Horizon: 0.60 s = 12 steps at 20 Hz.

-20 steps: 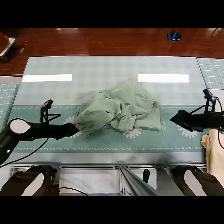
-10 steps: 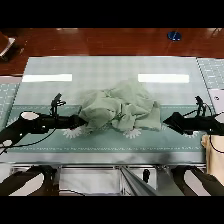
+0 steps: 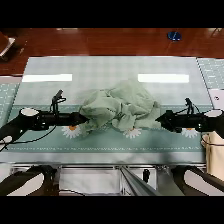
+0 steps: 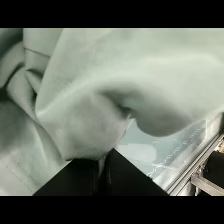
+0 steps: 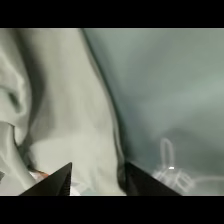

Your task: Fold the shirts.

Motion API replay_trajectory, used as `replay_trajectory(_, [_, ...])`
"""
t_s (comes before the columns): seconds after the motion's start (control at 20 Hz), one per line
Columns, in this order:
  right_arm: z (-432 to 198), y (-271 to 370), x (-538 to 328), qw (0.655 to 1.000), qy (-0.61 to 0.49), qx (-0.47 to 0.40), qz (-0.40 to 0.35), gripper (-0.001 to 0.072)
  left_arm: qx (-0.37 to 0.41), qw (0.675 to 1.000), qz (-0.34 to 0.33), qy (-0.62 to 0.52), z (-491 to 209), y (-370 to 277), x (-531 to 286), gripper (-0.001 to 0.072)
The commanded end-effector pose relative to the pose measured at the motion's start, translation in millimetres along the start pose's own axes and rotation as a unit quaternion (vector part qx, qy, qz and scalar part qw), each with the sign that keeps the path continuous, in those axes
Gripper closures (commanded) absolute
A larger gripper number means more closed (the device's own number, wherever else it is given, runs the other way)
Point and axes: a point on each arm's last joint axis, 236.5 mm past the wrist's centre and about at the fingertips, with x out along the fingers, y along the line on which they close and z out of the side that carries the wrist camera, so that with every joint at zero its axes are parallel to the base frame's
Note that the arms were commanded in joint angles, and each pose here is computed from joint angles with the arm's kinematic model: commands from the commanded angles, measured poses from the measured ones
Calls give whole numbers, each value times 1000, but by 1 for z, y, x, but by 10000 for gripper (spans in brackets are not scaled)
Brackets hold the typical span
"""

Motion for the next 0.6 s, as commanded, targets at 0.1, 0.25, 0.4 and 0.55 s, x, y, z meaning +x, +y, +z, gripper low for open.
replay_trajectory(0.1, [-1, 29, 28, 997, 28, -77, 2, 629, -1, 1000, -8, 1, 1, -4, 0, 689])
replay_trajectory(0.25, [10, 79, 6, 986, 36, -161, 30, 690, 22, 999, -38, -14, 24, -29, -18, 690])
replay_trajectory(0.4, [53, 164, -77, 961, -65, -267, 36, 691, 84, 983, -96, -131, 100, -96, -90, 690])
replay_trajectory(0.55, [77, 264, -216, 897, -245, -368, 23, 691, 164, 927, -133, -310, 169, -188, -213, 690])
